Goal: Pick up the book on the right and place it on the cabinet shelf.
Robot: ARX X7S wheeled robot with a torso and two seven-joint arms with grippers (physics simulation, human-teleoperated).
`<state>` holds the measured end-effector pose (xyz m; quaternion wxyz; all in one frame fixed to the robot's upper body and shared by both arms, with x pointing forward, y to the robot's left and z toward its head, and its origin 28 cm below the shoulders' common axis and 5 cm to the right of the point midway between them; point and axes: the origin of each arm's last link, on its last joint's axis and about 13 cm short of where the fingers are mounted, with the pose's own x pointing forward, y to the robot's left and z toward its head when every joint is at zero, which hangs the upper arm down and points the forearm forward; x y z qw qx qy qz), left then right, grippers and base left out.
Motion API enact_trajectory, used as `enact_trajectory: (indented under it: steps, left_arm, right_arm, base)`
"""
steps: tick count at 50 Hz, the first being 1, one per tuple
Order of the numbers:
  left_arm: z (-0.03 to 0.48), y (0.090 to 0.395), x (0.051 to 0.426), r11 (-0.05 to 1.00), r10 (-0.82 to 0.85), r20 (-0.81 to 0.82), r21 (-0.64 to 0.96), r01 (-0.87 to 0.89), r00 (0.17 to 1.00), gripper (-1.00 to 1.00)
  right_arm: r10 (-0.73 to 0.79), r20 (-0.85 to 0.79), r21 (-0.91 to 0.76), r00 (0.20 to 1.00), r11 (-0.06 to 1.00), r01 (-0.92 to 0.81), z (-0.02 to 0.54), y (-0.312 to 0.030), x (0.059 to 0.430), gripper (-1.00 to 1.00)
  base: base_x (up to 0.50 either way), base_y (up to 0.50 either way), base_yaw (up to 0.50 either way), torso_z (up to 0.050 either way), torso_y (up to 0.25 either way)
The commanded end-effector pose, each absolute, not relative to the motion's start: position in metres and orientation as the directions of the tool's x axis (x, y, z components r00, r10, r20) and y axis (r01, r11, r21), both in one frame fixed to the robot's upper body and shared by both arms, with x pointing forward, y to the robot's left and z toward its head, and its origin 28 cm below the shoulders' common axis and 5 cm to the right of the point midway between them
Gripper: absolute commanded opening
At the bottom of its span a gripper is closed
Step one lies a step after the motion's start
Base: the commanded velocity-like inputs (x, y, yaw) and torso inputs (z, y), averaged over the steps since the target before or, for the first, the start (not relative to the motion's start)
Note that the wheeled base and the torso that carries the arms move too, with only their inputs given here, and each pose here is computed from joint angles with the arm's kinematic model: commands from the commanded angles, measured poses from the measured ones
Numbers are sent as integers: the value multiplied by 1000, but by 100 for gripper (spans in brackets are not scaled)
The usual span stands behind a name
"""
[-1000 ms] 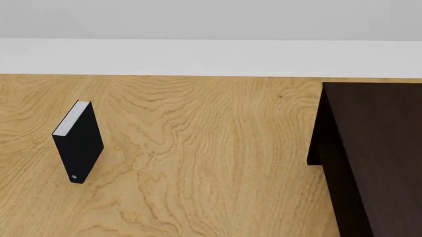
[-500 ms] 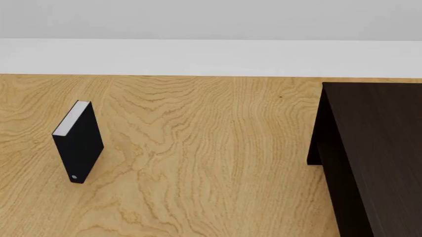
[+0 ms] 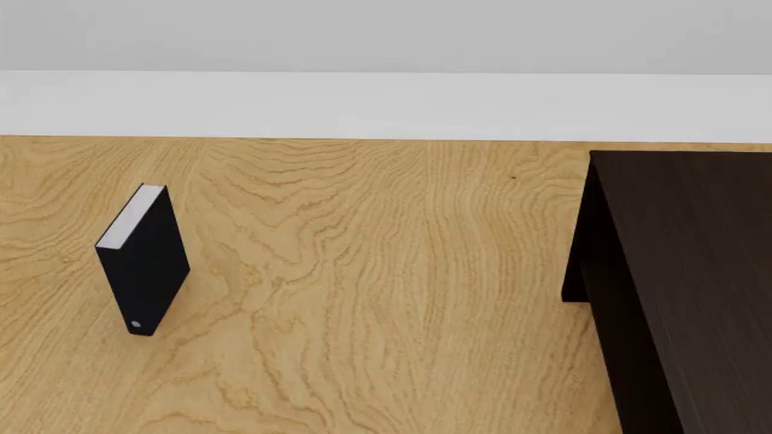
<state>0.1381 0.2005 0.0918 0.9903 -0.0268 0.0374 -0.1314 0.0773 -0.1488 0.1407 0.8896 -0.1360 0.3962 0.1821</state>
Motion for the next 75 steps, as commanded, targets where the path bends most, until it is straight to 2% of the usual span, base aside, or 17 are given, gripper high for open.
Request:
enact_trajectory:
  steps: [1, 21, 31, 44, 64, 75]
  left_arm:
    - [91, 201, 139, 964, -262, -67, -61, 258, 963, 100]
    - [92, 200, 137, 960, -274, -60, -70, 270, 960, 100]
    - [92, 199, 135, 959, -278, -61, -69, 274, 959, 100]
    - [92, 198, 133, 960, -278, -62, -62, 275, 958, 100]
    - [92, 197, 132, 957, -288, -65, -58, 285, 955, 100]
    - [92, 195, 130, 955, -295, -62, -55, 291, 954, 100]
  right_arm:
    - [203, -692, -115, 693, 916, -384, 146, -148, 83, -100]
    - [202, -604, -147, 771, 923, -356, 171, -145, 93, -100]
    - [210, -455, -171, 865, 933, -316, 192, -142, 118, -100]
    - [265, -283, -191, 922, 926, -325, 199, -132, 142, -100]
    - [309, -132, -131, 942, 936, -325, 211, -119, 172, -100]
    - [364, -53, -124, 930, 922, -368, 223, -108, 201, -100]
  base:
    - [0, 0, 0, 0, 0]
    - [0, 0, 0, 0, 1]
    - [0, 0, 0, 0, 1]
    - [0, 0, 0, 0, 1]
    - [0, 0, 0, 0, 1]
    - [0, 0, 0, 0, 2]
